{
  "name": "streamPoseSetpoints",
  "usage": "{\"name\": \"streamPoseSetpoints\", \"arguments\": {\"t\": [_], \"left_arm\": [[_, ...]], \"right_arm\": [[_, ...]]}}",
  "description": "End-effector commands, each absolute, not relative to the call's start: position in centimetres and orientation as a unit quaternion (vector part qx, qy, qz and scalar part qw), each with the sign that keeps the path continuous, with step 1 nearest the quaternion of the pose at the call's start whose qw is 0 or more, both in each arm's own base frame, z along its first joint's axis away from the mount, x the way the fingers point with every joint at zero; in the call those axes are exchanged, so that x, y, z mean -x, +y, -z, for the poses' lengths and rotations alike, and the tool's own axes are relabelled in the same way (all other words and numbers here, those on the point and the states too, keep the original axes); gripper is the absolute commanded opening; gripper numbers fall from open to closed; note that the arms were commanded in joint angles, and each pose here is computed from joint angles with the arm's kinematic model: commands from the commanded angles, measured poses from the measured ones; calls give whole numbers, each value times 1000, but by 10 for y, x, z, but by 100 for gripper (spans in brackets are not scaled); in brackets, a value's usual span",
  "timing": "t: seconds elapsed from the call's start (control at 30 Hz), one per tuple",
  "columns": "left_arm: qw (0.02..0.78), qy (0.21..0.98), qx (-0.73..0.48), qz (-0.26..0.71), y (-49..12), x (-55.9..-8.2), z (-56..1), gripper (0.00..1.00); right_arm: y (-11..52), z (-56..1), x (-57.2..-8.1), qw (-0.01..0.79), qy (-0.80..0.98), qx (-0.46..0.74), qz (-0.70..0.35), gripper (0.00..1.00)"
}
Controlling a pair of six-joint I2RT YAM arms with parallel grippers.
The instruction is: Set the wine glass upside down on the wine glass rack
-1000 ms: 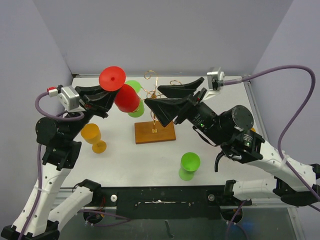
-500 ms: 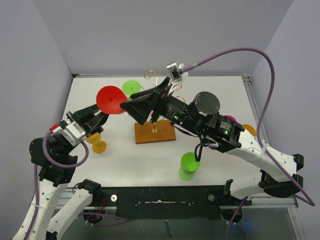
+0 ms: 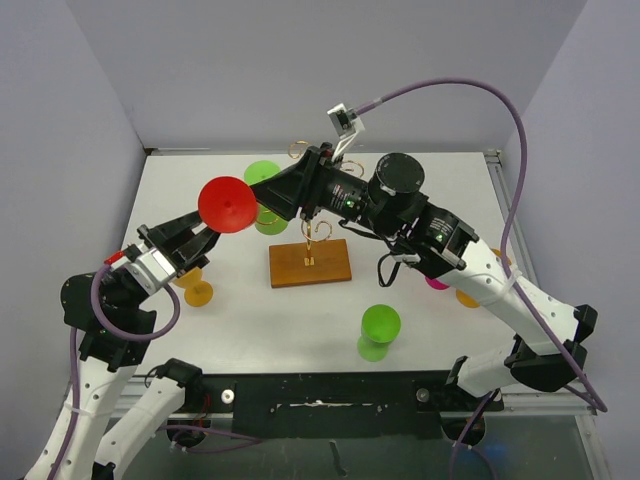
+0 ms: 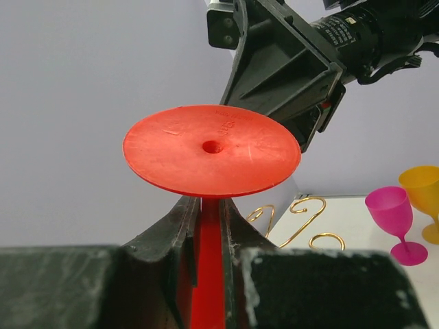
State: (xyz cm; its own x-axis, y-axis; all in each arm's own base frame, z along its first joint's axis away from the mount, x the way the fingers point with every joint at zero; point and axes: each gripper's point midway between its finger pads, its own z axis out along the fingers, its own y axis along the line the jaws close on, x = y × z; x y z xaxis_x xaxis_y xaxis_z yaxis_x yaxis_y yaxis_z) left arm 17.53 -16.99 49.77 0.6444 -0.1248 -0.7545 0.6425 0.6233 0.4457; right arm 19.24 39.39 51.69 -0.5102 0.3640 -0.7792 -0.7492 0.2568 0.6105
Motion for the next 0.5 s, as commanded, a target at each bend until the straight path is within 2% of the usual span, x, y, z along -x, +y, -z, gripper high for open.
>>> {"name": "streamPoseSetpoints", "arguments": {"t": [0.0, 0.27, 0.47], "left_arm": [[848, 332, -354, 211, -164, -175, -513, 0], [859, 333, -333, 200, -156, -177, -518, 0], [855, 336, -339, 203, -160, -179, -515, 0]], "right_arm": [[379, -550, -175, 479, 597, 150, -626, 48], [365, -562, -166, 506, 567, 164, -630, 51], [380, -559, -155, 480, 561, 200, -644, 52]]}}
